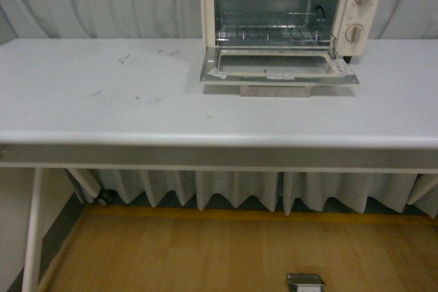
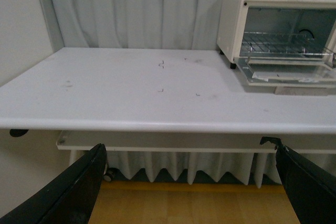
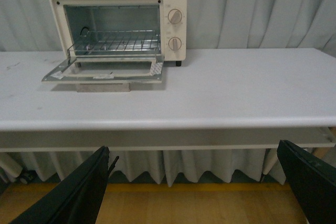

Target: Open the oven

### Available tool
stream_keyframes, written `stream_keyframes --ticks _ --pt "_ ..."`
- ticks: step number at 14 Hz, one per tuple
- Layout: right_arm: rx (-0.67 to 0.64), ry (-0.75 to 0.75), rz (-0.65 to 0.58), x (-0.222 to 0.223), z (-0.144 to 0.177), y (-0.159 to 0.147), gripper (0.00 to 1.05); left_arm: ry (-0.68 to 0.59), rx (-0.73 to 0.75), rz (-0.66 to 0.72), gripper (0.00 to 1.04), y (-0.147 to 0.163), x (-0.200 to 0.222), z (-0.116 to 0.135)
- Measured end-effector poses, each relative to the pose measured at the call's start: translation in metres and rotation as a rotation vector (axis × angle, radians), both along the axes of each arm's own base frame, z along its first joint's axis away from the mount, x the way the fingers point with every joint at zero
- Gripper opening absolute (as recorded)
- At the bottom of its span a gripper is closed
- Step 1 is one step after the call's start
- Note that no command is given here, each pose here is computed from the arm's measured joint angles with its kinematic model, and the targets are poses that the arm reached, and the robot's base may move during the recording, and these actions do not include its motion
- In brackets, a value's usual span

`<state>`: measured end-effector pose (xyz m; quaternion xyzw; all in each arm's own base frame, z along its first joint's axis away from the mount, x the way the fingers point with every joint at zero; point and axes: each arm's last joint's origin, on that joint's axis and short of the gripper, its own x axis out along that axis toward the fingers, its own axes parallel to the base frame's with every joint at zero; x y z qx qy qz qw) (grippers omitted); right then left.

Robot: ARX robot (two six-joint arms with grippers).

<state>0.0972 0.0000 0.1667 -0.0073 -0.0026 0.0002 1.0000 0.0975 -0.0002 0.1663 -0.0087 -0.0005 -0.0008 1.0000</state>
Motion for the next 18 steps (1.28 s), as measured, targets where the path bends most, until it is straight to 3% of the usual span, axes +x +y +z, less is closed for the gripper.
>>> stream_keyframes --ticks 18 --pt "0.0 0.004 -0.002 0.0 -0.0004 -0.0001 0.98 0.005 0.001 -0.002 0.98 0.0 0.0 -0.0005"
